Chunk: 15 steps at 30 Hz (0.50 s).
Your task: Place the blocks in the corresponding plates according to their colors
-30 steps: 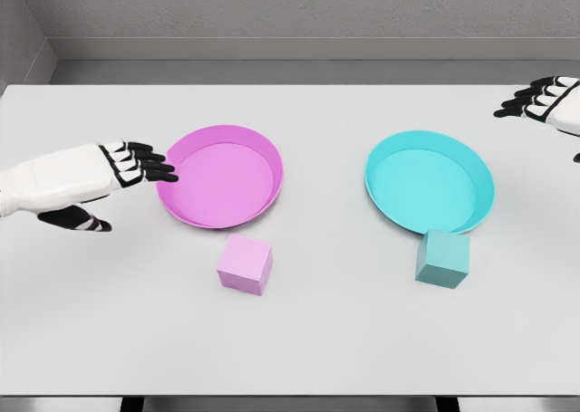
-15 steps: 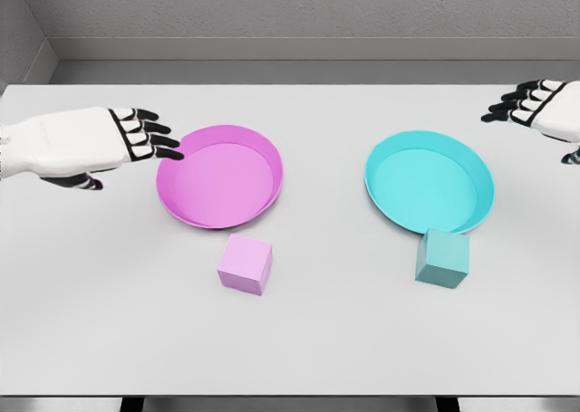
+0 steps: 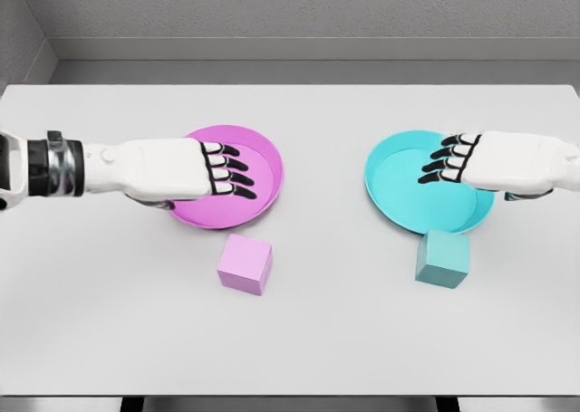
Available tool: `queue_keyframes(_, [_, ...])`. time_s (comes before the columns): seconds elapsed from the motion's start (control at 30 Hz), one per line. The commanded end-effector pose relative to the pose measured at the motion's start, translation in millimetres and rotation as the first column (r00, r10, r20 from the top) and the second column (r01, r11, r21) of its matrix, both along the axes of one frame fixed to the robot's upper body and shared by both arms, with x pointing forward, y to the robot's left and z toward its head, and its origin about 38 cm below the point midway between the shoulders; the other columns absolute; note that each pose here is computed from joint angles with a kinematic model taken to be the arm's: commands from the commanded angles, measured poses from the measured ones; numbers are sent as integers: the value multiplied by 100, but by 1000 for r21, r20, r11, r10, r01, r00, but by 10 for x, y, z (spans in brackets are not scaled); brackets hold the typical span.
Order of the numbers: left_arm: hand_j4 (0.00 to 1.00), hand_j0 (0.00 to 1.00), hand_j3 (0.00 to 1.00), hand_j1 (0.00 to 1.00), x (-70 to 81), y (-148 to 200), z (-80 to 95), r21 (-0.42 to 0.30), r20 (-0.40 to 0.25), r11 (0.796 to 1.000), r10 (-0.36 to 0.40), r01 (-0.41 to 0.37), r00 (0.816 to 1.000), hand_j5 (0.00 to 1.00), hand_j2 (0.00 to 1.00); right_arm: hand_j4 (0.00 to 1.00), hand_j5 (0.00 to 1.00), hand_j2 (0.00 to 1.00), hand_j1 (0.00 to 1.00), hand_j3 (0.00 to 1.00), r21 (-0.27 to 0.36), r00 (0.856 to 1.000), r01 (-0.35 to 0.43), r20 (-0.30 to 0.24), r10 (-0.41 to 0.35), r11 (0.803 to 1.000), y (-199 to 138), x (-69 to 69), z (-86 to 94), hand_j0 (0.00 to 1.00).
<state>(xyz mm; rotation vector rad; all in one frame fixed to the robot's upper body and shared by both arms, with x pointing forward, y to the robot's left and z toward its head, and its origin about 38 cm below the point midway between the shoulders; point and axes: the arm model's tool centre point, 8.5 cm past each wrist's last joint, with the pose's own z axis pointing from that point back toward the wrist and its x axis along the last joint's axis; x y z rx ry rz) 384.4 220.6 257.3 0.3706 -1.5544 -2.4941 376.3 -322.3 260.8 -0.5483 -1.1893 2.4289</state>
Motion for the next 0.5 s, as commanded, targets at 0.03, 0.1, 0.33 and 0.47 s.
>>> queue_keyframes(0.03, [100,100,100,100,-23,-44,10,-63,-36,998,-12,10,999,100,100,100,100,100,100,100,-22,998,-23,-61,21,1000,53,-63,-195,100])
queue_keyframes(0.1, [100,100,100,100,-28,-70,2,-69,-42,997,-18,15,999,100,100,100,100,100,100,100,-28,995,-41,-88,39,999,107,-89,-288,100])
queue_keyframes(0.33, [100,100,100,100,-85,-187,-225,39,-106,998,-45,50,993,100,100,100,100,100,100,100,-21,991,-74,-109,72,997,234,-91,-367,100])
queue_keyframes(0.47, [100,100,100,100,-99,-284,-261,57,-118,996,-65,72,991,100,100,100,100,100,100,100,-40,986,-85,-148,78,996,237,-148,-498,100])
